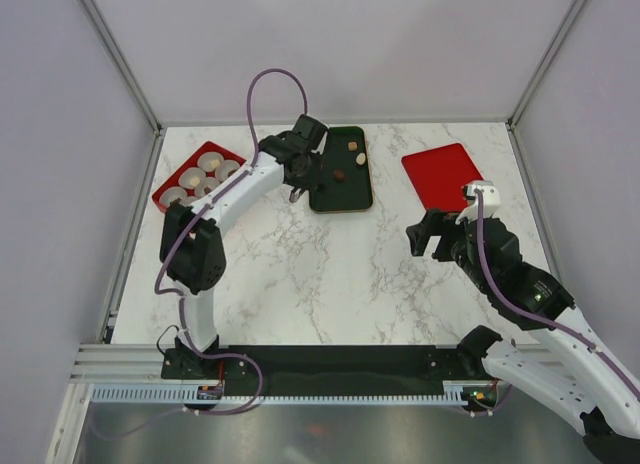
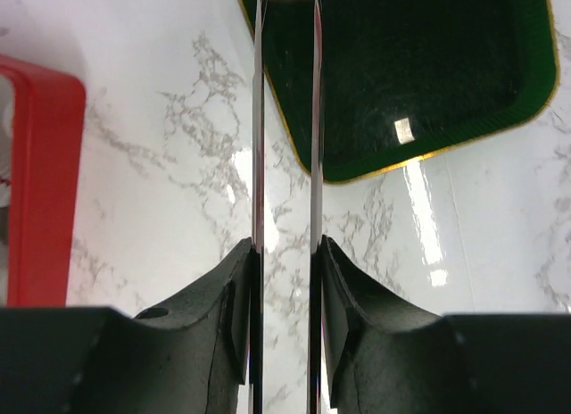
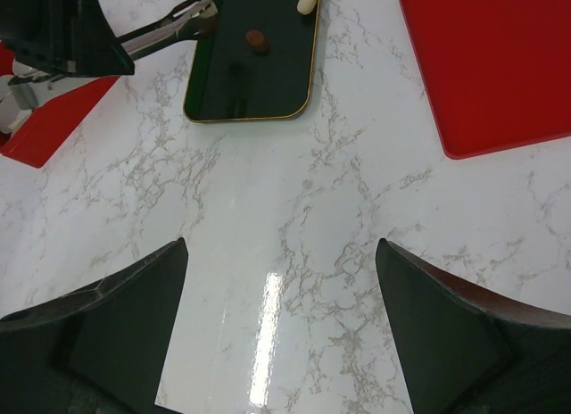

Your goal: Pack the chocolate

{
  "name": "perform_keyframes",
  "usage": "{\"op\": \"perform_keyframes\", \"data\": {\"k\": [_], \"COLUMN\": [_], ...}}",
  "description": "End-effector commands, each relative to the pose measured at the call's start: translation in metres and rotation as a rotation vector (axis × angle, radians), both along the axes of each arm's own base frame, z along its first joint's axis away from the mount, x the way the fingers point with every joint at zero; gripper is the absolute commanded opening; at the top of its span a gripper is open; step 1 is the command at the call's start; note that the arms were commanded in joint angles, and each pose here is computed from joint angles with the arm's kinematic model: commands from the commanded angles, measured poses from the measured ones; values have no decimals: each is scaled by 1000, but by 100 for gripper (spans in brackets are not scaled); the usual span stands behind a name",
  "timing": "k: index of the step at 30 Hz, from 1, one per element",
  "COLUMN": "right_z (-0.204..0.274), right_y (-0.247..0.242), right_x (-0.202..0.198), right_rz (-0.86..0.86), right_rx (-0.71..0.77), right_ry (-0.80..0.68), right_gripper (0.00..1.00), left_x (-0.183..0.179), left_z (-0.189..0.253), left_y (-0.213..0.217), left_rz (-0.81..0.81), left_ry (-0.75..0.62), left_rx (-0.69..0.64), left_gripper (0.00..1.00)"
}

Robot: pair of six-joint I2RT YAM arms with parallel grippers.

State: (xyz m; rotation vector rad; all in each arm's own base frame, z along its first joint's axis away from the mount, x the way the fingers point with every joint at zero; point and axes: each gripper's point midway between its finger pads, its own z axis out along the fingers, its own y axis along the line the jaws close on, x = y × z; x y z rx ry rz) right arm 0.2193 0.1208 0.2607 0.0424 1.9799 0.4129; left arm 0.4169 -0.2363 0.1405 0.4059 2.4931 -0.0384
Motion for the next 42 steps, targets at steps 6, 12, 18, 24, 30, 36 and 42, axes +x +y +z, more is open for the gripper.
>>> {"op": "perform_keyframes", "data": {"k": [6,12,18,24,30,36,42], "right_z": [14,-6,-16,-23,-16,-7,-13], "right_y": [-7,5,6,5,12,16,23], "right_x": [-6,-17,-18,-16,-6,3,6], "right_rz": [-22,47,57,53,78,79,90], "right_rx": [56,100,86,67,13,-3,8], "right_ry": [-50,-1,9,8,14,-2,12], "right_gripper": [95,95,95,96,96,96,96], "left_x": [-62,-92,-121,-132,-138,-145,-139], "left_z": [93,99,92,92,74,53,45], "left_y": [58,129,193,221,224,229,241], "left_rz": [126,324,493,573,611,625,655], "left_ry": [-84,-63,-34,-21,19,73,65], "left_rx": [-35,-42,-75,-42,-25,17,52], "left_gripper": [37,37,37,38,38,38,38]}}
